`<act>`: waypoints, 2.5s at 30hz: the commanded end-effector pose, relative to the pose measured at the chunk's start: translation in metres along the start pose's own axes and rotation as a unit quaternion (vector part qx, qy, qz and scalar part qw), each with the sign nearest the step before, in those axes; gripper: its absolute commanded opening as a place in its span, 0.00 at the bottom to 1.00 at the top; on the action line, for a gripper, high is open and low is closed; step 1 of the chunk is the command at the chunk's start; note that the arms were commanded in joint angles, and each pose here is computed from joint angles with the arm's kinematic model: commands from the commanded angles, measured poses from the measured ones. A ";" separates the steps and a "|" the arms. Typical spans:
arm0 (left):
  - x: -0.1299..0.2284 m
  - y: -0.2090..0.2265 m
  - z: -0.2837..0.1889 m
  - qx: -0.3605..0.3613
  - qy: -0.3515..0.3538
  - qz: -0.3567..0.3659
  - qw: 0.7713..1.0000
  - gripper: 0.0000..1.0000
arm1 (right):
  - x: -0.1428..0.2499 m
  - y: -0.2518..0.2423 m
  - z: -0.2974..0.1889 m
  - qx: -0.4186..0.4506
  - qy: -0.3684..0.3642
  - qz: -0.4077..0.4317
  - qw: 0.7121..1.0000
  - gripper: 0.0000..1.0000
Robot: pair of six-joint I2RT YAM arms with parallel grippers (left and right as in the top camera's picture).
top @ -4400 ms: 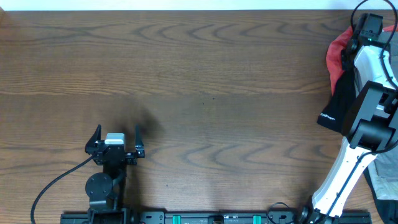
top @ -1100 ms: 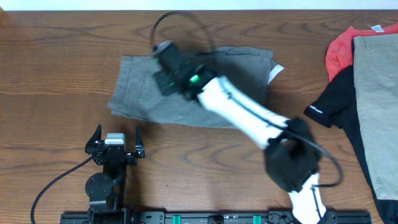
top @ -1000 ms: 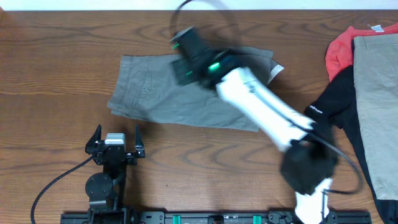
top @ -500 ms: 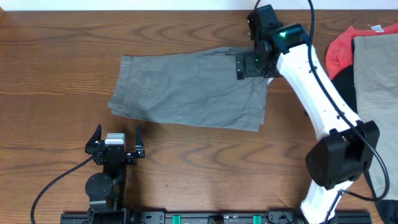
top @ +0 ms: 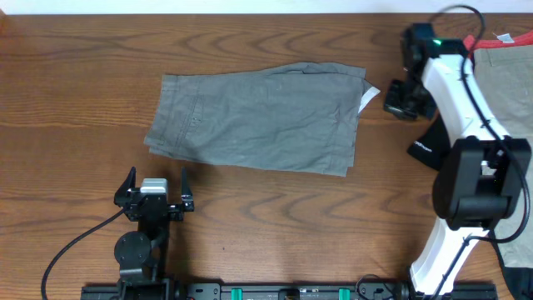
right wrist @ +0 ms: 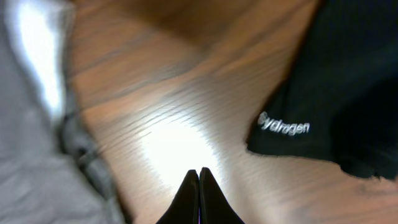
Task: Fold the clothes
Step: 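Release the shorts and move the right gripper back toward the pile, then grasp the right edge of the shorts with the right gripper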
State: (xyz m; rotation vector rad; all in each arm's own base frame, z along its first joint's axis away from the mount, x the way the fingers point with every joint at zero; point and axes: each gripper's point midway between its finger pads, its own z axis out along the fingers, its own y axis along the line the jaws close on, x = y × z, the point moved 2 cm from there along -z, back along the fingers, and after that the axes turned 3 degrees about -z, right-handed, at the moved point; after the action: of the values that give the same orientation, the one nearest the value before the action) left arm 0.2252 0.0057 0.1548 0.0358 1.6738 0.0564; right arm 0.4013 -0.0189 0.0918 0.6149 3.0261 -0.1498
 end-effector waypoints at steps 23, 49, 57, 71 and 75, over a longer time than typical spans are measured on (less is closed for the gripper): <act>0.014 -0.004 0.001 0.014 0.024 -0.001 1.000 0.98 | 0.038 -0.069 0.100 -0.005 0.062 0.082 0.995 0.01; 0.014 -0.004 0.001 0.014 0.024 -0.001 1.000 0.98 | 0.021 -0.115 -0.054 -0.075 -0.104 0.145 0.981 0.17; 0.014 -0.004 0.001 0.014 0.024 -0.001 1.000 0.98 | 0.023 -0.026 -0.117 -0.222 -0.183 0.016 0.957 0.99; 0.014 -0.004 0.001 0.014 0.024 -0.001 1.000 0.98 | 0.034 0.099 -0.016 -0.238 -0.082 -0.113 0.961 0.98; 0.014 -0.004 0.001 0.014 0.024 -0.001 1.000 0.98 | 0.041 0.120 0.012 -0.242 -0.057 -0.134 0.959 0.93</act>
State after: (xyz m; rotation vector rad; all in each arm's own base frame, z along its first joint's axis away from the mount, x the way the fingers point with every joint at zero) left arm 0.2252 0.0057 0.1547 0.0355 1.6742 0.0561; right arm 0.4136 0.0885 0.0796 0.2168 2.8183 0.4617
